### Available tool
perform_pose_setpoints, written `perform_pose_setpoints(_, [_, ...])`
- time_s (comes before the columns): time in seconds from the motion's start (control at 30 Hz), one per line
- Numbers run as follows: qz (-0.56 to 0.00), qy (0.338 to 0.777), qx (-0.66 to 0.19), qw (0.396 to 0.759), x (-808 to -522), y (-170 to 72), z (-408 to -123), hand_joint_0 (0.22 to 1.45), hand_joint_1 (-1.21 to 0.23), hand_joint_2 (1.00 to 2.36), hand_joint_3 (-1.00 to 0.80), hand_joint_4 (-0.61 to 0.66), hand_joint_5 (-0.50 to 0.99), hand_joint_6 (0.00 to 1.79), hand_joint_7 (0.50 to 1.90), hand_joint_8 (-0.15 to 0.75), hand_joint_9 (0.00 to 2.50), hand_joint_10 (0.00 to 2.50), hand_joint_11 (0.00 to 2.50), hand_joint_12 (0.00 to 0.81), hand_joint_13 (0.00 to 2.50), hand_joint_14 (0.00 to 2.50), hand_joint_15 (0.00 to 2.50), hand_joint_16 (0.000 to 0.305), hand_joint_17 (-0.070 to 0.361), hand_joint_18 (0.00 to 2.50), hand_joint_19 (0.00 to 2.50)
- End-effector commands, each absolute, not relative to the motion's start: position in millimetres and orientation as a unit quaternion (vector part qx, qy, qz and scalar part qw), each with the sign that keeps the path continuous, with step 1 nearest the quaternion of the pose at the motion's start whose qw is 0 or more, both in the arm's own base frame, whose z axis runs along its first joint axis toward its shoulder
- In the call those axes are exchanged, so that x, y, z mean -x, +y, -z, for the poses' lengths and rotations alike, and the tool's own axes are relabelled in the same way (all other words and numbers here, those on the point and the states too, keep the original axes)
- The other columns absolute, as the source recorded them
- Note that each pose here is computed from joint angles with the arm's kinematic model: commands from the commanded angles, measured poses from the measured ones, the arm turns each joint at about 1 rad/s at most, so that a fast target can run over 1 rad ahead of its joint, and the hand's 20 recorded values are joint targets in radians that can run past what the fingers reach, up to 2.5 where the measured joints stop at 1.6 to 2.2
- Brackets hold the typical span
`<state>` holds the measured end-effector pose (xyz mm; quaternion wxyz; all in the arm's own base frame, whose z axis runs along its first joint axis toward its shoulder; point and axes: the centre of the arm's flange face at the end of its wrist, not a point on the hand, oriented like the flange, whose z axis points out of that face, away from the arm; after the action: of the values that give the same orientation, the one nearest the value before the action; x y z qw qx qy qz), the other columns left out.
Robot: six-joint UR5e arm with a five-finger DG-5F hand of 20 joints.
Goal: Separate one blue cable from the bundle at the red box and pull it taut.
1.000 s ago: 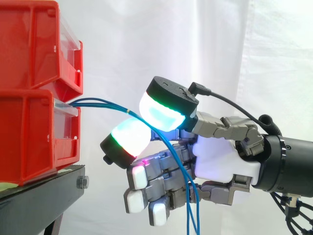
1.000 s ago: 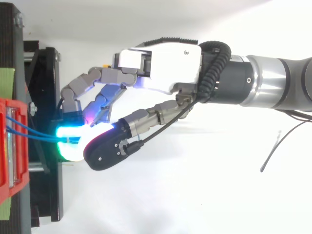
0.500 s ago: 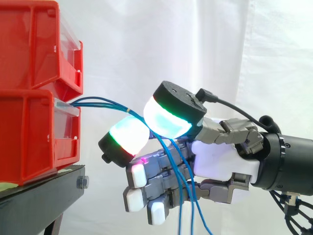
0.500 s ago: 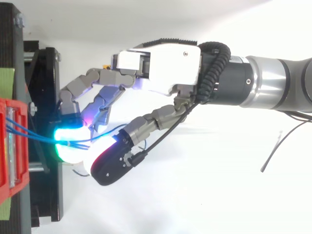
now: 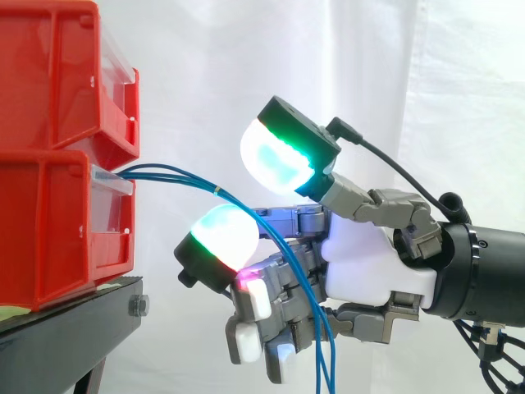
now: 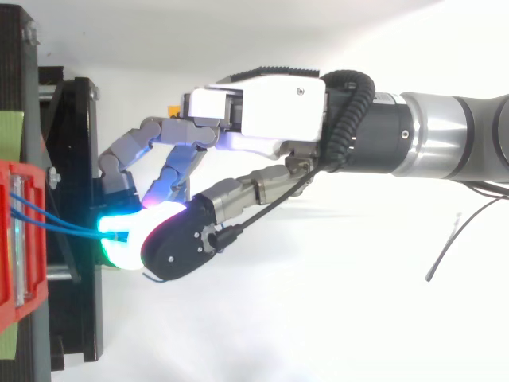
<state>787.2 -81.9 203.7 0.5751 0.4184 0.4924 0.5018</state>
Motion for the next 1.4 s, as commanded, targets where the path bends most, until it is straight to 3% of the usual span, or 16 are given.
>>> perform_pose_setpoints(0.0, [-0.504,0.493,-0.417,0.574,-787.8,-80.9,-204.8,0.61,-0.47,1.0,-0.5,0.12,-0.18,0.87,1.18,0.336,1.08,0.02,0.77,0.374,1.05,0.02,0.6,0.048,0.108,1.04,0.72])
perform_pose_setpoints(0.1, [-0.503,0.496,-0.417,0.572,-787.3,-82.9,-204.7,0.62,-0.52,1.0,-0.5,0.07,-0.18,0.86,1.2,0.317,1.12,0.02,0.78,0.373,1.08,0.02,0.62,0.047,0.107,1.05,0.74])
perform_pose_setpoints(0.53, [-0.504,0.495,-0.416,0.573,-788.1,-82.7,-206.1,0.66,-0.8,1.01,-0.34,0.08,-0.18,0.87,1.27,0.336,1.1,0.02,0.83,0.368,1.09,0.02,0.64,0.048,0.109,1.07,0.71])
perform_pose_setpoints(0.63, [-0.504,0.496,-0.415,0.573,-789.0,-82.3,-207.9,0.67,-0.81,1.0,-0.5,0.12,-0.19,0.88,1.19,0.33,1.09,0.02,0.83,0.366,1.08,0.02,0.65,0.048,0.107,1.07,0.7])
perform_pose_setpoints(0.77, [-0.504,0.497,-0.415,0.572,-789.1,-82.1,-208.3,0.55,-0.51,1.0,-0.5,0.13,-0.17,0.87,1.23,0.336,1.23,0.02,0.84,0.374,1.15,0.02,0.68,0.05,0.111,1.11,0.78])
perform_pose_setpoints(0.87, [-0.504,0.497,-0.415,0.572,-789.1,-82.1,-208.3,0.56,-0.4,1.0,-0.5,0.14,-0.16,0.86,1.25,0.34,1.24,0.02,0.85,0.376,1.16,0.02,0.7,0.05,0.112,1.1,0.8])
perform_pose_setpoints(0.93, [-0.504,0.496,-0.415,0.572,-789.0,-83.4,-208.3,0.61,-0.43,1.0,-0.5,0.13,-0.16,0.86,1.28,0.34,1.25,0.02,0.85,0.371,1.16,0.02,0.7,0.048,0.109,1.09,0.81])
perform_pose_setpoints(1.13, [-0.503,0.495,-0.413,0.576,-790.0,-83.6,-210.1,0.58,-0.55,1.02,-0.26,0.13,-0.15,0.87,1.3,0.355,1.28,0.02,0.88,0.375,1.19,0.02,0.73,0.049,0.111,1.09,0.82])
perform_pose_setpoints(1.37, [-0.498,0.496,-0.41,0.581,-791.1,-86.1,-213.0,0.58,-0.68,1.01,-0.05,0.12,-0.15,0.88,1.28,0.399,1.32,0.02,0.89,0.421,1.24,0.02,0.71,0.061,0.137,1.18,0.76])
